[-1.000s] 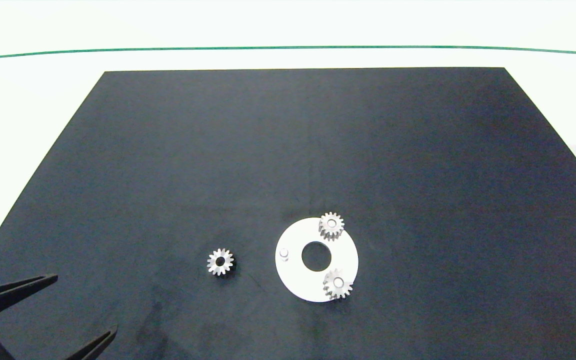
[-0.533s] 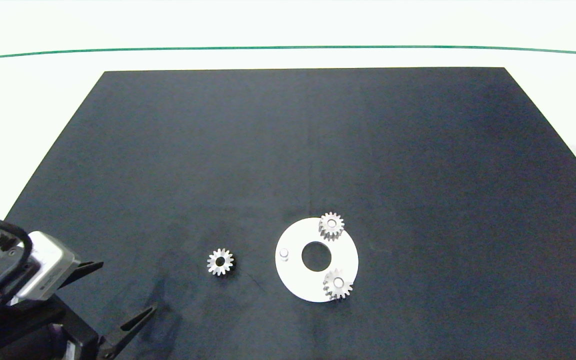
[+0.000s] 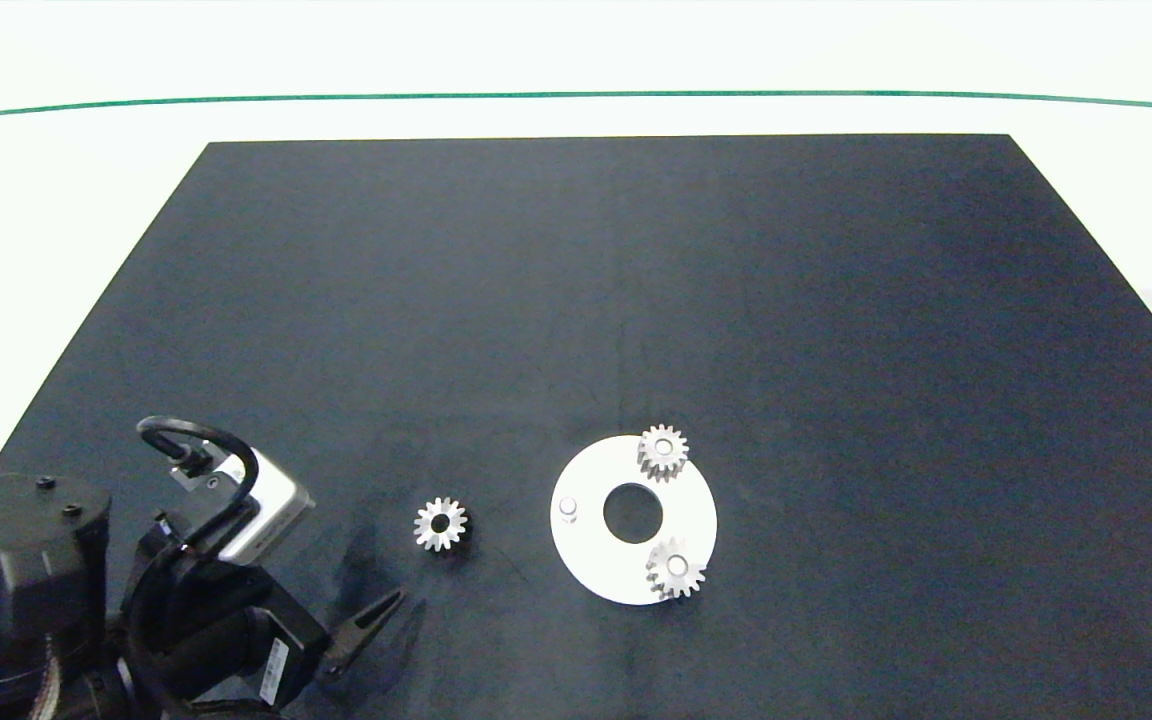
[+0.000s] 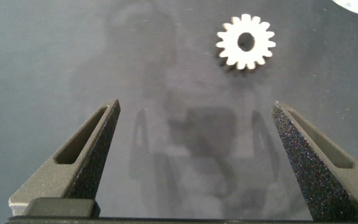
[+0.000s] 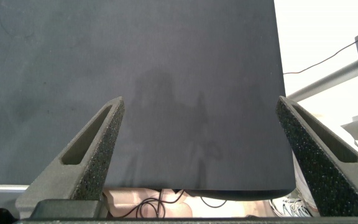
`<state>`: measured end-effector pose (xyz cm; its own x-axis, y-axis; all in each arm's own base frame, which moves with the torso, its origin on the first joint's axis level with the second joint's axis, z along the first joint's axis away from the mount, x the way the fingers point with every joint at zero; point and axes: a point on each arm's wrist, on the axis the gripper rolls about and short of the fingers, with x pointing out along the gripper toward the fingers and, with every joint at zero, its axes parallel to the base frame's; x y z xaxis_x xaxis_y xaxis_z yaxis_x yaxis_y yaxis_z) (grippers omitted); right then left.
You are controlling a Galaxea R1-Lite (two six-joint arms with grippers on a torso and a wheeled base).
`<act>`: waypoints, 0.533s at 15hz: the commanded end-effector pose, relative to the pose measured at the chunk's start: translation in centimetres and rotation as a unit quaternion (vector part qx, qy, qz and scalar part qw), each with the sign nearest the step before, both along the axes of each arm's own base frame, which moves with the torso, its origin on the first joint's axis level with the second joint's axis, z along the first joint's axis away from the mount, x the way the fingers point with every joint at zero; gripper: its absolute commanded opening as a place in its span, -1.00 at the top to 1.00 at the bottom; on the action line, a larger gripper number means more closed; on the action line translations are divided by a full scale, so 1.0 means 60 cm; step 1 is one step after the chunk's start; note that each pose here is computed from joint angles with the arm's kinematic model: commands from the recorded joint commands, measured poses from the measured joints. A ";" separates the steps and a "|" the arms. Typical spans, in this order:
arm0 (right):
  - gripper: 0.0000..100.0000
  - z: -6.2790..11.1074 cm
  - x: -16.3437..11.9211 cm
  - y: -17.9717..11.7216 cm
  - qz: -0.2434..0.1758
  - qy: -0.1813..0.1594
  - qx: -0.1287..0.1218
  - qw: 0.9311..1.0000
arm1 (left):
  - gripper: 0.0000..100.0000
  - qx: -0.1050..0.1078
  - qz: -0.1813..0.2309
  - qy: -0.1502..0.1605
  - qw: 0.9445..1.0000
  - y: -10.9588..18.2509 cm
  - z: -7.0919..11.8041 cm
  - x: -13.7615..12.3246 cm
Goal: Install three planetary gears onto the carrier pins
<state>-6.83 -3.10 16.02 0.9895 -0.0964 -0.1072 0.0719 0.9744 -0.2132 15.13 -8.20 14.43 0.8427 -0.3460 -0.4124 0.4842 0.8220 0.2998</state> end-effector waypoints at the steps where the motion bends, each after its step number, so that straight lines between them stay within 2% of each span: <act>1: -1.00 0.001 0.003 0.001 0.001 0.006 -0.002 1.000 | -1.00 0.013 -0.006 0.012 1.000 -0.018 -0.012 0.014; 5: -1.00 0.004 0.004 0.001 0.001 0.002 -0.002 1.000 | -1.00 0.009 -0.011 0.000 1.000 -0.035 -0.019 0.026; 8: -1.00 0.004 0.003 0.001 0.000 0.000 -0.002 1.000 | -1.00 0.020 -0.021 0.013 1.000 -0.053 -0.032 0.027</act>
<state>-6.73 -3.04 16.25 0.9904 -0.0947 -0.1008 0.0714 0.9741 -0.2144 16.59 -10.93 13.01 0.8297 -0.3596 -0.4269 0.5096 0.8000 0.3167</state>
